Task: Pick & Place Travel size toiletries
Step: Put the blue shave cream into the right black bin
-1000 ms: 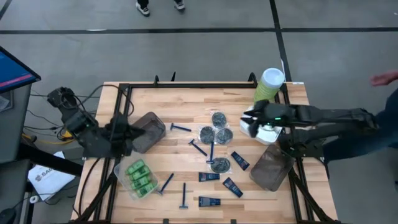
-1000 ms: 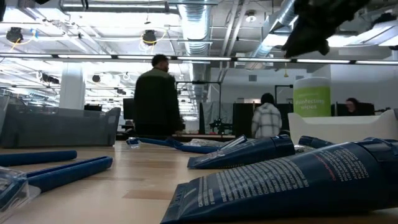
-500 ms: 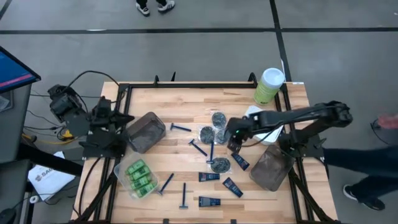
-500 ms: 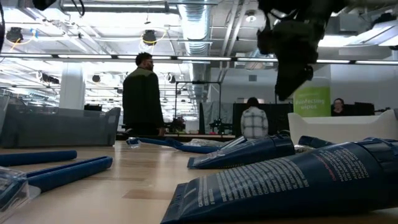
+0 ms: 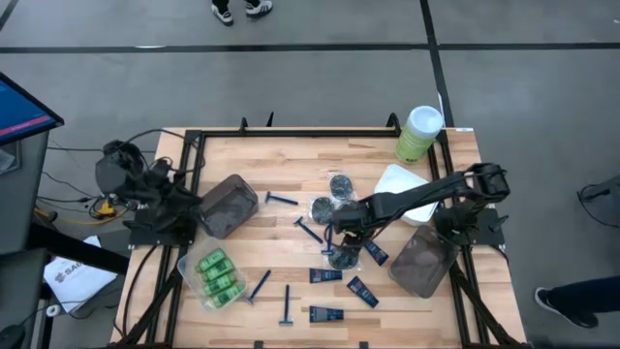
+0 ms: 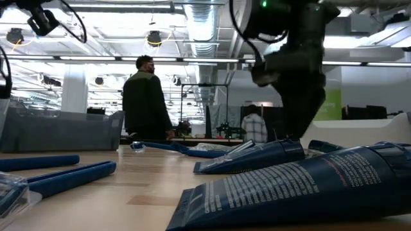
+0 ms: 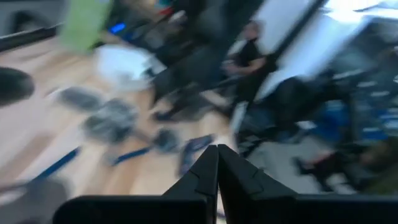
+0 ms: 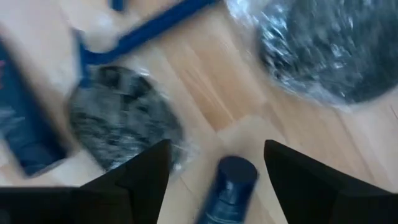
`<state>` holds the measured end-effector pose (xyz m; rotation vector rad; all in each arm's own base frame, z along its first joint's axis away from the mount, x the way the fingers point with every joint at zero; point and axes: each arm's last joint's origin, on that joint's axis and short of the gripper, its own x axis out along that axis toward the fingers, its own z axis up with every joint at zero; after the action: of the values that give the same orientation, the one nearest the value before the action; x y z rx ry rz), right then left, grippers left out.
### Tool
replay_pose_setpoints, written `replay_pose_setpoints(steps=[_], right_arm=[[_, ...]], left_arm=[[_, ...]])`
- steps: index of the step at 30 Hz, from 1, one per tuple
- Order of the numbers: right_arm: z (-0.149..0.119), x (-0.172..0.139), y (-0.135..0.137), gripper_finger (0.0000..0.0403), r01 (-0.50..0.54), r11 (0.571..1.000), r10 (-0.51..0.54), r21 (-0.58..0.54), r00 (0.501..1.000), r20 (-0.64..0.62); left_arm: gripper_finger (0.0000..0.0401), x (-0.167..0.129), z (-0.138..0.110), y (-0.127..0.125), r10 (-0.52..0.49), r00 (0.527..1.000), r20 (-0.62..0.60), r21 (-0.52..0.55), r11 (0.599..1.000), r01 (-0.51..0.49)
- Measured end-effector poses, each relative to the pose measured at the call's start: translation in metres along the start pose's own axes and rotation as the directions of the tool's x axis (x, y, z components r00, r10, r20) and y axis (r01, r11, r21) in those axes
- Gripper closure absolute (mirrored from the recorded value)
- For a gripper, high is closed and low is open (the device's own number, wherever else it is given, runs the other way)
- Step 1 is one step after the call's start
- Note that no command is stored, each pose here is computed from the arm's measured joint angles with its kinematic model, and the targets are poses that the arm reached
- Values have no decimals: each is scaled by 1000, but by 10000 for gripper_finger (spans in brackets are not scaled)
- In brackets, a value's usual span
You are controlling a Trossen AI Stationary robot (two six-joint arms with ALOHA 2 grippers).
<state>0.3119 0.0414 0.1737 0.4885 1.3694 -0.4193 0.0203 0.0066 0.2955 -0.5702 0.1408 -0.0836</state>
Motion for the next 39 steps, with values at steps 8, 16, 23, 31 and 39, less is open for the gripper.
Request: replay_pose_setpoints(steps=[8, 16, 23, 31, 39], right_arm=[[4, 5, 2, 153, 31, 998, -29, 47, 999, -46], [-3, 5, -3, 153, 83, 995, -75, 58, 990, -121], [-6, 4, -3, 153, 83, 995, -73, 57, 985, -159], [-9, 6, 1, 153, 65, 997, -58, 42, 987, -148], [-19, 22, -8, 159, 92, 994, -81, 58, 982, -169]], left_arm=[[400, 5, -13, 1, -94, 995, -17, 160, 983, 95], [400, 18, -35, 4, -46, 998, -42, 208, 977, 54], [400, 23, -43, 4, -42, 998, -40, 208, 977, 50], [400, 46, -80, 8, -39, 999, -32, 203, 978, 45], [401, 59, -103, 11, -52, 999, -1, 175, 983, 51]])
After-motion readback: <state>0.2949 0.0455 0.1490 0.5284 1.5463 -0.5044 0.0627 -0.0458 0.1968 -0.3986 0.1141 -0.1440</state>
